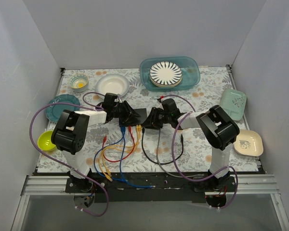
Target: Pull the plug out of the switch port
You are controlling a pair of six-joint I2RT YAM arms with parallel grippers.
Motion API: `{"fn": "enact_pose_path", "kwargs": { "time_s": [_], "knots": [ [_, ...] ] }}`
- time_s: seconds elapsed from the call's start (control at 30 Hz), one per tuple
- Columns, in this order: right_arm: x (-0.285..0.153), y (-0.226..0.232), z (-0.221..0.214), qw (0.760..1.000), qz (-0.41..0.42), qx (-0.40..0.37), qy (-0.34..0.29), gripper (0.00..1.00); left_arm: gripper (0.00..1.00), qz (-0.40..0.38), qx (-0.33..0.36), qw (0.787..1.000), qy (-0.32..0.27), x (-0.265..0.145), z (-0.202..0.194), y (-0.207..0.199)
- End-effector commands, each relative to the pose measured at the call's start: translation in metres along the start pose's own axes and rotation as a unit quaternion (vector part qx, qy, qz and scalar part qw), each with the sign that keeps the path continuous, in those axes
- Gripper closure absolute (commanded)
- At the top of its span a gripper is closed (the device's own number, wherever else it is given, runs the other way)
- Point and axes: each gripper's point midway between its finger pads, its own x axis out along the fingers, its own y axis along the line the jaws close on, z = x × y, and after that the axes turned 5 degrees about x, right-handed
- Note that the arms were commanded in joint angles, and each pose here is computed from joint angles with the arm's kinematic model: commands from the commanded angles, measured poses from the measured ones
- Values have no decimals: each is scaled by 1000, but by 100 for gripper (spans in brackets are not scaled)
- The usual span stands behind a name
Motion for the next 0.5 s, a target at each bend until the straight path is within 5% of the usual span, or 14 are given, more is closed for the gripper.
{"fn": "enact_pose_path", "kwargs": {
  "time_s": [0.0,0.47],
  "knots": [
    [9,2,13,999,3,14,-30,59,64,63,-14,998,17,-4,-19,37],
    [11,-22,0,999,-47,2,-10,77,64,63,-10,998,21,-5,-22,38]
  ]
}}
